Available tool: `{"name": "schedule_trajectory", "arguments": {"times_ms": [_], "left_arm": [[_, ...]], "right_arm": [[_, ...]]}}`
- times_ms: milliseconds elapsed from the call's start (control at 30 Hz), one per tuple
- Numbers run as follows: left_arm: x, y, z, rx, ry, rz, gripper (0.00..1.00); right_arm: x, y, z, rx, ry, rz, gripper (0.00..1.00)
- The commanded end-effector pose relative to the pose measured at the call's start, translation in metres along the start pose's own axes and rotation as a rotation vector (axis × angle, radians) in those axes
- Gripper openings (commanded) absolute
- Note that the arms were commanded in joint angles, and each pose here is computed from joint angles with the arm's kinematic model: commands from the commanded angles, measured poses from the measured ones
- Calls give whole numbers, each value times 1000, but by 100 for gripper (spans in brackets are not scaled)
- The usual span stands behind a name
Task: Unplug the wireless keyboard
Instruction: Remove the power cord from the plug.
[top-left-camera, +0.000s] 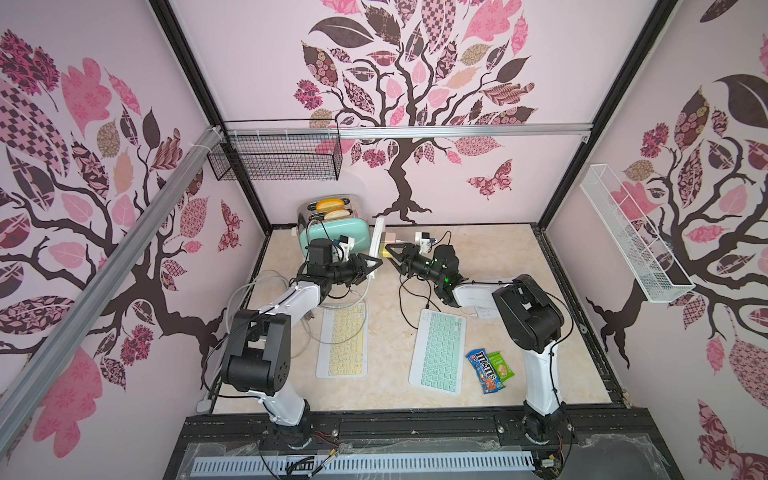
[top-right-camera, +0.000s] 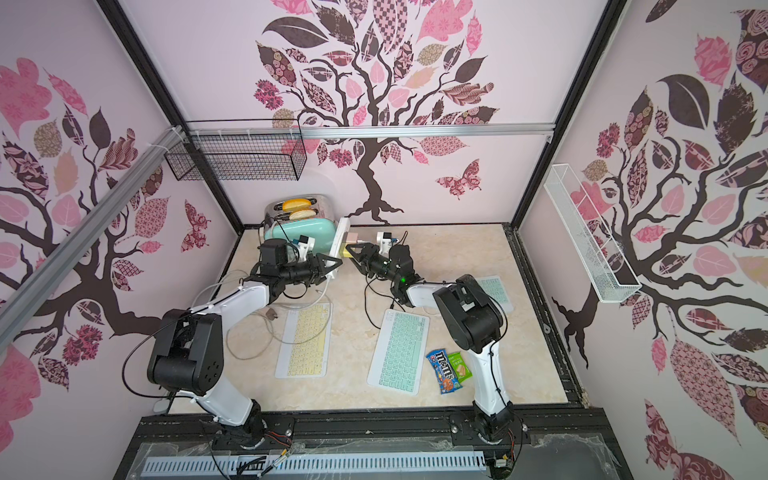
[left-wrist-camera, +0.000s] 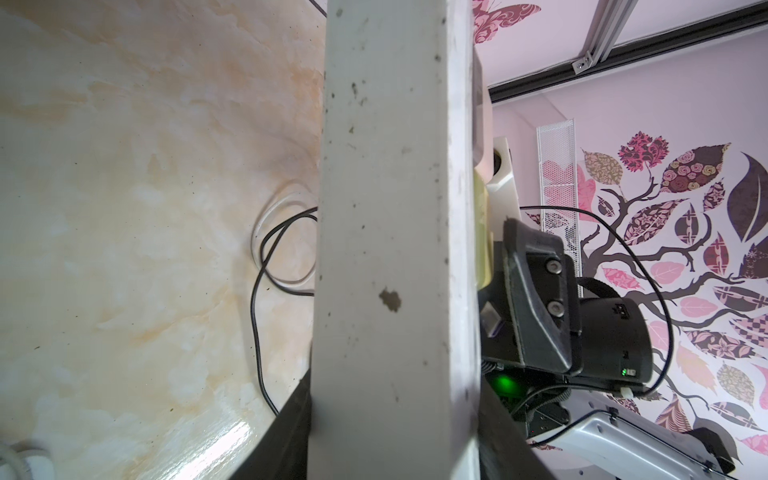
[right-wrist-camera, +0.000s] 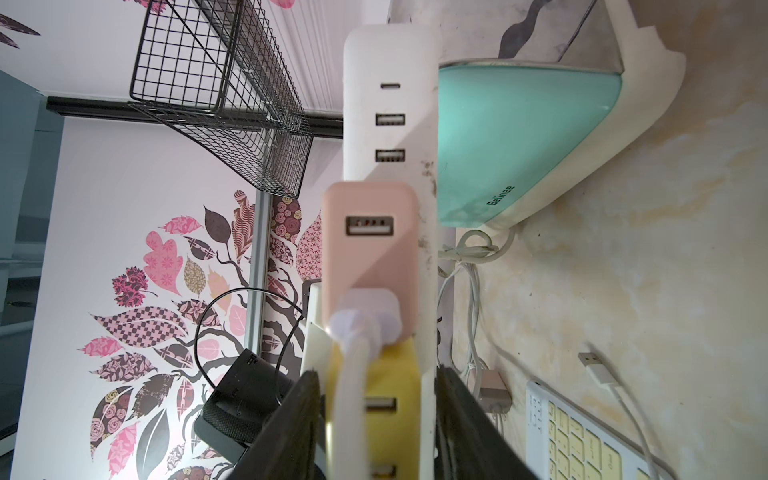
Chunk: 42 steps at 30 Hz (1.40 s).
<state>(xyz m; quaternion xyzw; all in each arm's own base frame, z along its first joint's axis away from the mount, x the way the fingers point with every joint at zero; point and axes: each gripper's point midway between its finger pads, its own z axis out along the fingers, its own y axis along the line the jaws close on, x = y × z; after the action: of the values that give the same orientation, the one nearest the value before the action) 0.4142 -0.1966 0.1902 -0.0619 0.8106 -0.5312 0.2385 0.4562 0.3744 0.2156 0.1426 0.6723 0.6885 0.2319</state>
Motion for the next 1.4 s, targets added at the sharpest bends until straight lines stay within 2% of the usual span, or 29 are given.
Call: {"name": "schedule_trajectory", "arguments": {"times_ms": [0, 267, 300, 533, 700, 800, 1067, 1167, 1200, 1267, 1367], "left_arm": [[-9, -38, -4, 78, -1, 132, 0], [-7, -42, -4, 86, 10, 139, 0], [-9, -42, -4, 83, 4, 139, 0], [-20, -41, -6, 64, -52, 123, 0], [-40, -44, -20, 69, -180, 110, 0], [-45, -45, -25, 54, -216, 114, 0], [-40, -49, -23, 64, -163, 135, 0], [-34, -47, -20, 69, -134, 135, 0], [-32, -45, -19, 66, -127, 133, 0], [-30, -43, -19, 61, -118, 133, 0], [-29, -43, -20, 55, -108, 140, 0]], "right_arm": [[-3, 1, 5, -10, 8, -6, 36], [-3, -6, 6, -6, 10, -3, 2], [-3, -6, 6, -9, 9, -4, 0], [-5, 2, -1, -80, -6, -14, 0], [-9, 14, -8, -146, -35, -43, 0], [-8, 15, -11, -134, -41, -71, 0], [-3, 11, -11, -94, 6, -111, 0], [-1, 20, -9, -114, 25, -123, 39], [-1, 21, -9, -114, 25, -124, 46], [0, 21, -10, -101, 28, -124, 57], [5, 22, -16, -56, 48, -120, 67]]}}
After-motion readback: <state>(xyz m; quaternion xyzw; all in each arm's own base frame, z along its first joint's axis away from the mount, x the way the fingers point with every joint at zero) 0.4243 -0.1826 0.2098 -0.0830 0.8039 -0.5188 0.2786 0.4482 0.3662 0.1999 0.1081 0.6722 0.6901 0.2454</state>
